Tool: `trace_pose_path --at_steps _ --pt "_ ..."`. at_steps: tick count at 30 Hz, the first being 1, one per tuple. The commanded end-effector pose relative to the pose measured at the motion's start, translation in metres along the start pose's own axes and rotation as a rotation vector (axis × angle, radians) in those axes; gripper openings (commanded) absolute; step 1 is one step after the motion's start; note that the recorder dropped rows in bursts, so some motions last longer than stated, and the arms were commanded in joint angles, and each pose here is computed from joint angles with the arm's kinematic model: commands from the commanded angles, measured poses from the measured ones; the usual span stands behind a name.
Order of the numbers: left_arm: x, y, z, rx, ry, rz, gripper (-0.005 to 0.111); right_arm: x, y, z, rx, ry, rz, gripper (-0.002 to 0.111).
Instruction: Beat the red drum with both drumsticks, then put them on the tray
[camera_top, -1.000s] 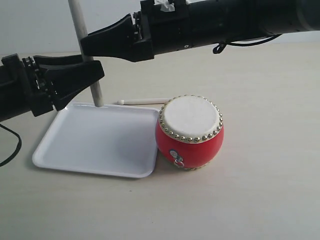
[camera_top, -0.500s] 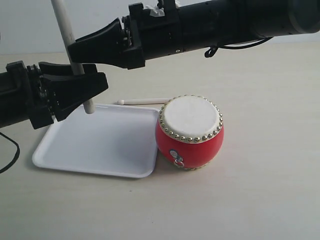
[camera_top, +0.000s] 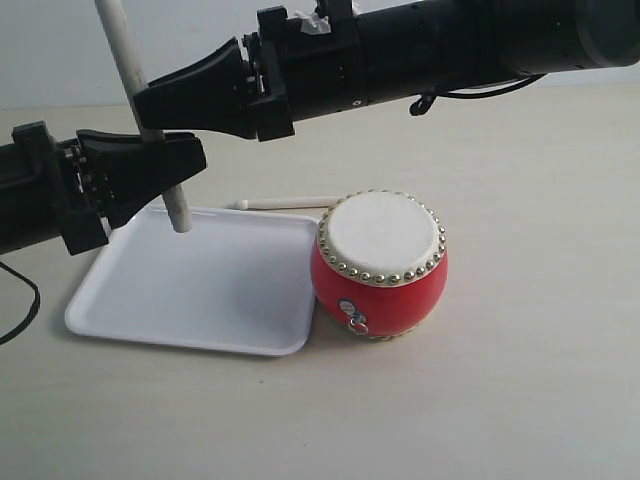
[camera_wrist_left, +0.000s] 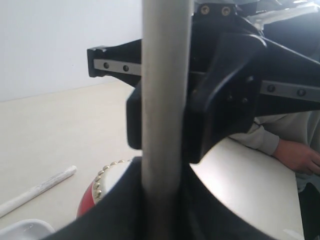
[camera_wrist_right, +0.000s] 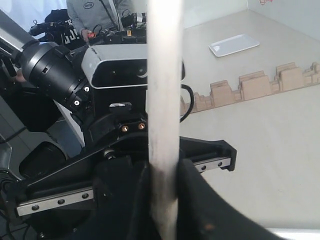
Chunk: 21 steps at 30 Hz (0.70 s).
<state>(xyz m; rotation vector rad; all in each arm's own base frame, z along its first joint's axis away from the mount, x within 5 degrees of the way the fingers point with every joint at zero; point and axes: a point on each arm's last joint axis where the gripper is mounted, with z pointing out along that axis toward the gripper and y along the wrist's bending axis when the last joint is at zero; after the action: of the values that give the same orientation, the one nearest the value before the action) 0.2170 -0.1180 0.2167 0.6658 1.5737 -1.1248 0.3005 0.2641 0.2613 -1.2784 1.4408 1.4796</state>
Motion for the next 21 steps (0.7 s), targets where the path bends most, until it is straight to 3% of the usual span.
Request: trace_pose_path --at_steps 1,21 --pt "-0.0006 -0.0021 0.0015 0.026 -0.008 -0.004 0.000 0.0007 -0.0004 0.0000 0.013 0.001 -0.006 0.000" --pt "0.0018 0.0035 -0.0070 0.026 0.040 -0.054 0.000 -0.0009 -0.0007 0.0000 0.016 -0.016 0.019 0.000"
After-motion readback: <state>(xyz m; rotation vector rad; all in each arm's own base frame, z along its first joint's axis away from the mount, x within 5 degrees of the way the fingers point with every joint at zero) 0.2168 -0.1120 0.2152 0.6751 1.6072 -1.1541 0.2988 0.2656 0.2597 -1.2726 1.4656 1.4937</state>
